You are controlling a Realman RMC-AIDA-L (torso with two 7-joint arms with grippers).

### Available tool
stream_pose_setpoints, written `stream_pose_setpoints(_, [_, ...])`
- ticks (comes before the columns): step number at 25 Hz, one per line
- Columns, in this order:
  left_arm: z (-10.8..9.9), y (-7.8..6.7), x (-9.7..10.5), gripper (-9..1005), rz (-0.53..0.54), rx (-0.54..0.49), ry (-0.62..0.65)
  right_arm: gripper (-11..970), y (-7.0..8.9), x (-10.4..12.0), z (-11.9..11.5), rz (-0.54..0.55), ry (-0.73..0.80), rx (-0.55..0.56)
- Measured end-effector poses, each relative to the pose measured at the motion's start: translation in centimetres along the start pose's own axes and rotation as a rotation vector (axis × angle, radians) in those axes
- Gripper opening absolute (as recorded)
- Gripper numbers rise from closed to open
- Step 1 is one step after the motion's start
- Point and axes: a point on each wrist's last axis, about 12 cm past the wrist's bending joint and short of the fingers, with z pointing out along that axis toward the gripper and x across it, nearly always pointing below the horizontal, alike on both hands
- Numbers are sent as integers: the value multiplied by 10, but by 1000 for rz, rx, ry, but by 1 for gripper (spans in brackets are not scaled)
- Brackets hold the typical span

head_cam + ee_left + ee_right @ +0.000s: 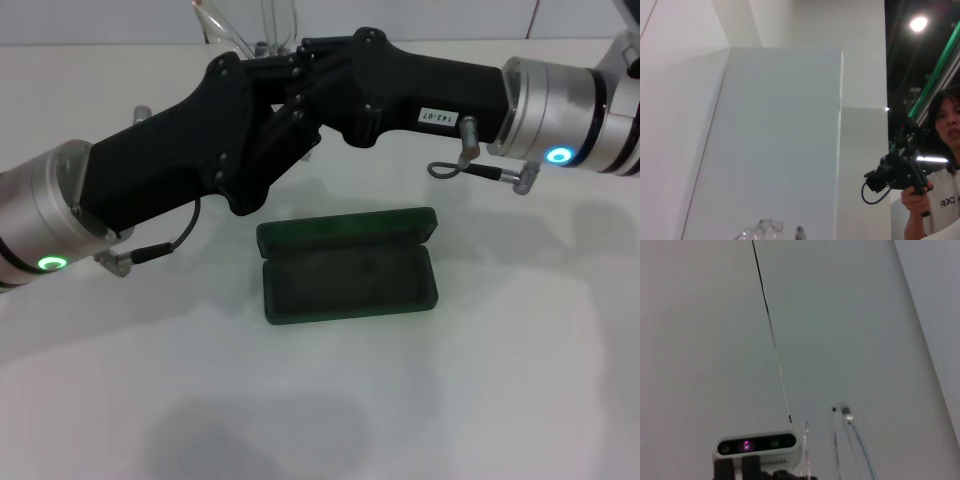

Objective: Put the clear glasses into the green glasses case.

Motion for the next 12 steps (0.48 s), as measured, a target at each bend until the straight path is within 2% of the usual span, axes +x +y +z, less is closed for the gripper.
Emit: stream_pose_setpoints(12, [0,0,0,60,-2,-2,0,117,2,4,3,-5,26,-13])
